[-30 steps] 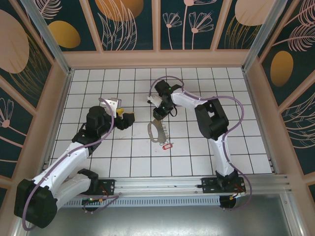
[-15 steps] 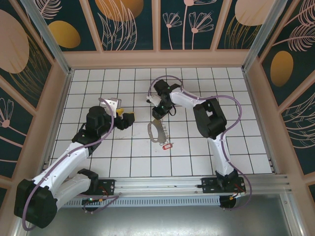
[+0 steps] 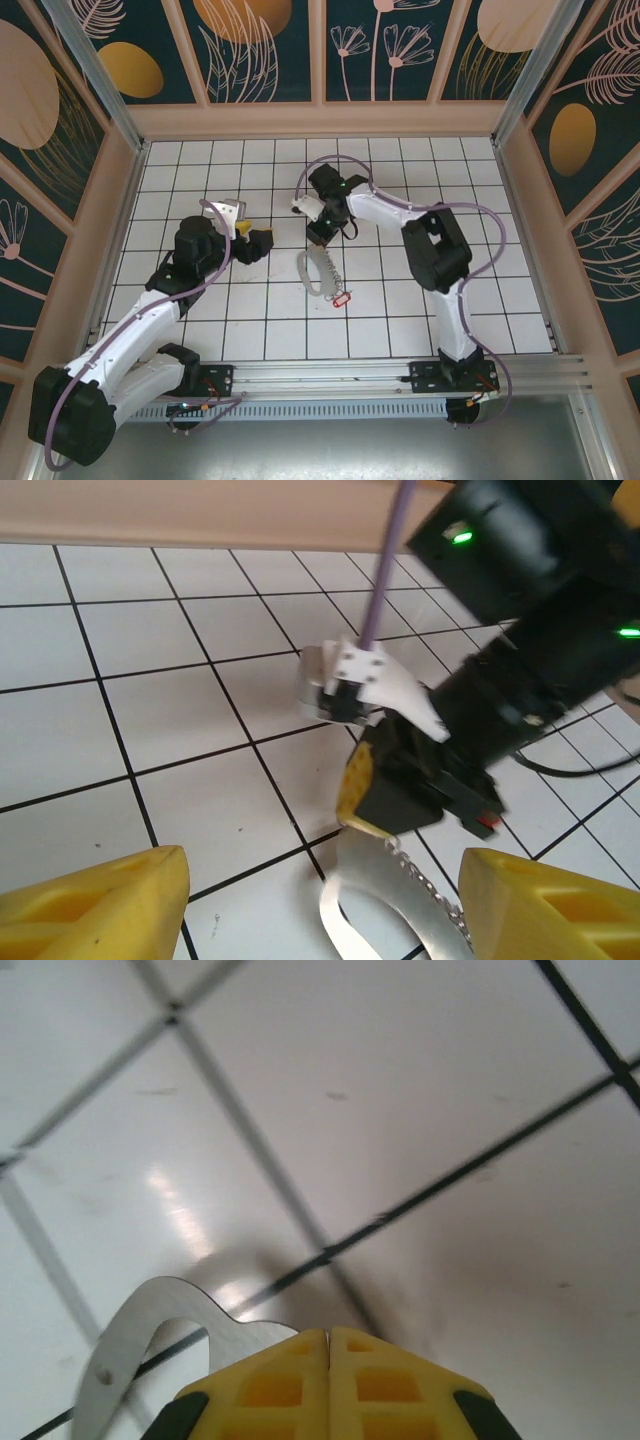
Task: Put the keys on the keyring
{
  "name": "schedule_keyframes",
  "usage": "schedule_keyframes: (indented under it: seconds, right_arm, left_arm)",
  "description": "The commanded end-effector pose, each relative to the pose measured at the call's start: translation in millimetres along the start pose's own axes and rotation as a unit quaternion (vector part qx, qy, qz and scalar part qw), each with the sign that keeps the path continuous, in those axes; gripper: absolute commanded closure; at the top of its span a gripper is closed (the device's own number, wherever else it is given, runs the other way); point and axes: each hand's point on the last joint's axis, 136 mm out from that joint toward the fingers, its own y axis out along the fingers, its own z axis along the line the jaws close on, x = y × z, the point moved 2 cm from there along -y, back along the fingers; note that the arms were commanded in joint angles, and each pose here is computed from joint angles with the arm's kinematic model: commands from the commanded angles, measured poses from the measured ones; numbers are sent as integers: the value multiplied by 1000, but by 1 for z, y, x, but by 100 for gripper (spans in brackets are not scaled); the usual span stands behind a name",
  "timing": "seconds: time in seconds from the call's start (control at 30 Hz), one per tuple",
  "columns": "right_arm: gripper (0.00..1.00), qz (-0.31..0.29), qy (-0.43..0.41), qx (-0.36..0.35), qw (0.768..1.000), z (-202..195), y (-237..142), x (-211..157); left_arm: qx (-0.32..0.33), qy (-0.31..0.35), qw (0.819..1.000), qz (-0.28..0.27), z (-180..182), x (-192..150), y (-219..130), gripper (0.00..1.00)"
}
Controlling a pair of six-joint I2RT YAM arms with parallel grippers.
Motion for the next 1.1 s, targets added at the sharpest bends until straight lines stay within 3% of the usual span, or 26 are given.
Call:
schedule_keyframes:
  seconds: [0.0, 0.2, 0.33, 0.4, 0.67, 0.83, 0.93, 1.07]
  right_arm:
    - [100, -108, -77, 13, 991, 40, -53, 35]
    - [100, -267, -129, 35, 954, 83, -122, 49]
    - [100, -420, -170, 47, 890, 116, -187, 51]
    - [100, -460, -180, 52, 868, 126, -208, 48]
    - [100, -543, -215, 89, 807, 155, -246, 33]
    - [100, -590, -211, 125, 769, 167, -265, 25]
    - [100, -606, -215, 153, 750, 175, -274, 21]
    - [100, -616, -226, 180, 733, 184, -279, 15]
  left_arm:
    - [-12, 12, 1000, -19, -10, 17, -10, 30]
    - [-29, 25, 999, -33, -21, 31, -19, 32]
    - [-49, 36, 997, -49, -31, 42, -26, 37]
    - [-68, 45, 995, -55, -39, 46, -30, 39]
    - [-196, 76, 976, -54, -80, 51, -43, 47]
    - [-335, 104, 930, -109, -122, 58, -80, 48]
    - [-379, 130, 907, -131, -137, 60, -101, 47]
    - [-408, 149, 892, -127, -148, 60, -110, 45]
